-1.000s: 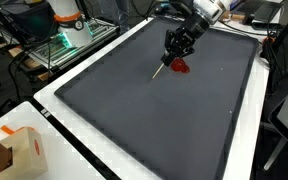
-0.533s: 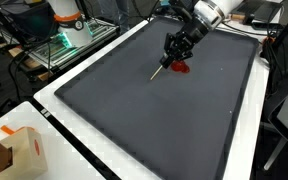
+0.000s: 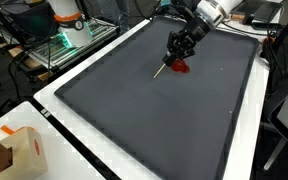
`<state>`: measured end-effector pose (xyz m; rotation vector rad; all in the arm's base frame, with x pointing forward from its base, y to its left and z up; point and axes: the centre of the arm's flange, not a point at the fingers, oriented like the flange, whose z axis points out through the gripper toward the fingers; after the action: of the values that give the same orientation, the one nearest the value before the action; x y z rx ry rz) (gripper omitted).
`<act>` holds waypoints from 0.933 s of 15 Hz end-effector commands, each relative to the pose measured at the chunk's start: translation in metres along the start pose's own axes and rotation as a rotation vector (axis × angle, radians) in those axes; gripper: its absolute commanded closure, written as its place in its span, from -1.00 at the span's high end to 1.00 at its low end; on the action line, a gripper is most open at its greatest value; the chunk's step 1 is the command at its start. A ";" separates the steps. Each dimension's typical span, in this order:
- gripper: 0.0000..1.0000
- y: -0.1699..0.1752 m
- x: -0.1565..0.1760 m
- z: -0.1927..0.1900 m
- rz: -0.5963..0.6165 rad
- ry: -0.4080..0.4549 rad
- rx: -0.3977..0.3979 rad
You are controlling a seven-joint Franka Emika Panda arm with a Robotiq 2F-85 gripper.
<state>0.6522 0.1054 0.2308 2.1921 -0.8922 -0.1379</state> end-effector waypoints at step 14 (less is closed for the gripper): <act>-0.94 -0.001 -0.007 -0.033 -0.207 0.025 0.060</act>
<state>0.6559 0.1371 0.2413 2.2658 -0.7152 -0.1763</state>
